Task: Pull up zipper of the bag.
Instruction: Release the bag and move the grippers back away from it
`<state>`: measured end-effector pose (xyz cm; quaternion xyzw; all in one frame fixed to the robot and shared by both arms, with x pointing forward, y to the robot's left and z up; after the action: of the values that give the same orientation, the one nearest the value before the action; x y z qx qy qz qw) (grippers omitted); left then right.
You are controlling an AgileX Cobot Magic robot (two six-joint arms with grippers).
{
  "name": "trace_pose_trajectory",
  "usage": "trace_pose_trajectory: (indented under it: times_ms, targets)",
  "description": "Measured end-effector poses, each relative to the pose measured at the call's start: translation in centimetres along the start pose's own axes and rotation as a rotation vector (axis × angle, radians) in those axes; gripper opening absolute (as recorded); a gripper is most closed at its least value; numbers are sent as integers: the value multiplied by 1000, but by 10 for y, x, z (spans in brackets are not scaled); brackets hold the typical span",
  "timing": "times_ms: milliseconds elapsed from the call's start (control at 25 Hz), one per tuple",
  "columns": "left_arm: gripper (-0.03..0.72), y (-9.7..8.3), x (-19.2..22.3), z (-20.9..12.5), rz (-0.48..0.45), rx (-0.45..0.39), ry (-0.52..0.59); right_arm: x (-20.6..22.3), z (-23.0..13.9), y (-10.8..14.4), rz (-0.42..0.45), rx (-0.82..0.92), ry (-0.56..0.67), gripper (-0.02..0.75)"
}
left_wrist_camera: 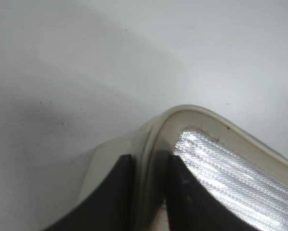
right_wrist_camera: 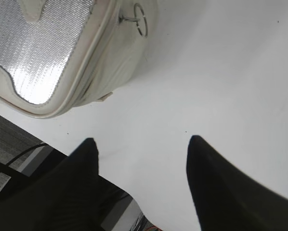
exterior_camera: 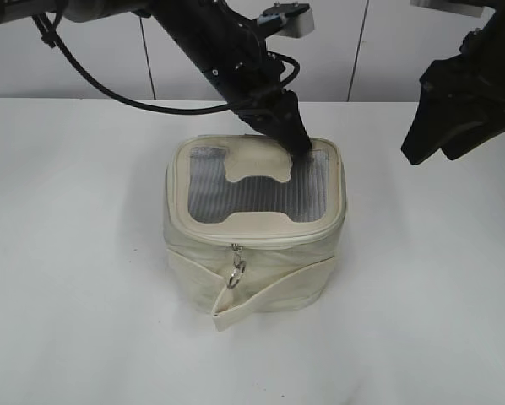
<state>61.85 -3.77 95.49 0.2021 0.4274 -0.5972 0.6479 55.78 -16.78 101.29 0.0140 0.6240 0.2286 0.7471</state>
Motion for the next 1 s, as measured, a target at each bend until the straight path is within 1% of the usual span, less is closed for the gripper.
trace_pose_trajectory:
  times_ms: [120,160,200,480,680,880,1000]
  targets:
    - [81,0,0,-2,-2,3,11,0,0,1,10,6,-3,461]
    - [50,0,0,-2,-3,4,14,0,0,1,10,6,-4,461]
    - [41,0,0,-3,-1,5,18,0,0,2,11,7,-5,461]
    - [41,1,-1,-4,14,15,31,5,0,1,15,15,-14,458]
    - [41,-2,-9,-3,27,35,43,25,-14,-8,3,32,5,458]
    - [41,-4,-16,-2,40,49,51,37,-24,-12,-1,-14,-85,458]
    - [41,-4,-17,-3,44,53,57,48,-29,-6,56,-68,-133,458]
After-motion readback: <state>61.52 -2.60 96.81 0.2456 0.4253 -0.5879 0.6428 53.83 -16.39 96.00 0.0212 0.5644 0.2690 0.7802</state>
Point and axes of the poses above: a point on each arm's last joint axis where the gripper is mounted, x pointing out along that axis toward the gripper, y along the wrist's bending axis when the last joint is at zero, z = x × y, the point moved 6 cm from there along x, pointing out along that axis toward the gripper, and after that the axes turned 7 degrees about x, right-handed, at the moved point
